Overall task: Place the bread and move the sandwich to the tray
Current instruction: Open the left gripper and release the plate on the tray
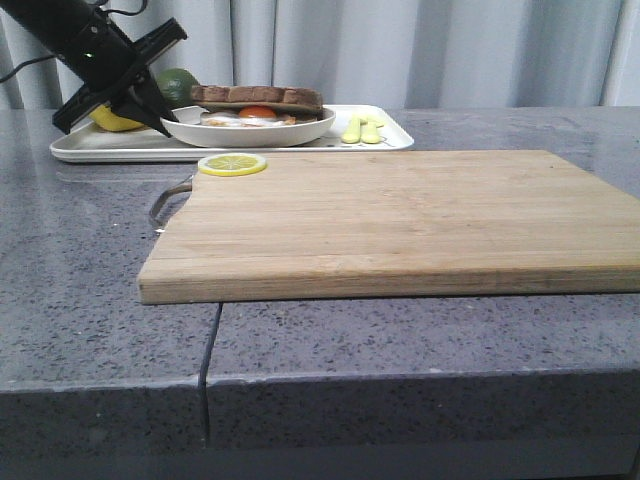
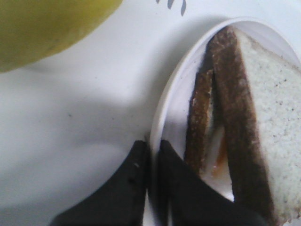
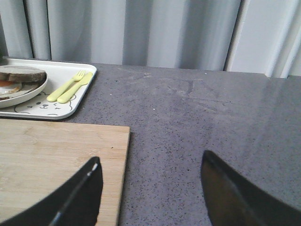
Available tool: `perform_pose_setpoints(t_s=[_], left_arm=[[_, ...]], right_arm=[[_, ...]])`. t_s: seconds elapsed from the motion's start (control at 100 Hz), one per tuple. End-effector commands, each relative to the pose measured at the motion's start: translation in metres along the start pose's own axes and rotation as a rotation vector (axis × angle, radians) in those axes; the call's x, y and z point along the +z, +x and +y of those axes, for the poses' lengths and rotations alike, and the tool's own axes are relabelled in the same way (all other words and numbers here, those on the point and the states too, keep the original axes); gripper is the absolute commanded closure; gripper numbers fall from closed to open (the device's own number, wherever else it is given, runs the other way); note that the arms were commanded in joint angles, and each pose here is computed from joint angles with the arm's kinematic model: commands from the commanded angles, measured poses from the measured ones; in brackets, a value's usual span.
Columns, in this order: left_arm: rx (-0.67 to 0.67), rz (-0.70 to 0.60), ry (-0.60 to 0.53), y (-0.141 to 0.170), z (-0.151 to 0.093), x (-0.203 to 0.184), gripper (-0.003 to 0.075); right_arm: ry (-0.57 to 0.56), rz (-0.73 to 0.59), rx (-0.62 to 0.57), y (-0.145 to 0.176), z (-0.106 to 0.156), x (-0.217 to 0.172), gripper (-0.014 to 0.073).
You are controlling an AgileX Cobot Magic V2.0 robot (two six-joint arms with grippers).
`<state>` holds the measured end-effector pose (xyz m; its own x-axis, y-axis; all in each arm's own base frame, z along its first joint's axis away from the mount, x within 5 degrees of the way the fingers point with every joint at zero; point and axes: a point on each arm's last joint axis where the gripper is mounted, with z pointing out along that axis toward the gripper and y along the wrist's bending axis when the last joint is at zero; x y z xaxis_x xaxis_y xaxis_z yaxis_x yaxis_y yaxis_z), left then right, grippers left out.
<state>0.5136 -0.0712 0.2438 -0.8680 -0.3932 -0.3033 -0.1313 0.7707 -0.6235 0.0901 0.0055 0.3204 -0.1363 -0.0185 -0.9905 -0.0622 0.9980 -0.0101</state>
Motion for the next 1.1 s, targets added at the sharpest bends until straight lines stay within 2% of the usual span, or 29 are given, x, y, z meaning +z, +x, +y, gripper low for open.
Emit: perform_pose_setpoints(t_s=[0.0, 0.58, 0.65, 0.89, 1.09], left_arm=[[0.009, -0.122, 0.108, -0.0097, -0.0360, -0.0379, 0.0740], [0.004, -0.118, 0.104, -0.0099, -0.0330, -0.0332, 0.0734], [0.004, -0.118, 0.104, -0.0099, -0.0330, -0.0332, 0.0701], [0.020, -0.123, 0.079, -0.0103, -0.0309, -0.0330, 0.0514], [0.018, -0.113, 0.066, -0.0115, -0.0260, -0.0351, 0.0426]], right_arm=[[0.003, -0.105, -0.007, -0.0157, -0.0003, -0.0021, 0.0139], [0.003, -0.105, -0.007, -0.0157, -0.0003, -0.0021, 0.0139], [0.003, -0.105, -0.007, -0.0157, -0.0003, -0.0021, 0.0139], [0.003, -0.105, -0.007, -0.0157, -0.0003, -0.0021, 0.0139], [0.003, -0.105, -0.007, -0.0157, -0.0003, -0.0021, 0.0139]])
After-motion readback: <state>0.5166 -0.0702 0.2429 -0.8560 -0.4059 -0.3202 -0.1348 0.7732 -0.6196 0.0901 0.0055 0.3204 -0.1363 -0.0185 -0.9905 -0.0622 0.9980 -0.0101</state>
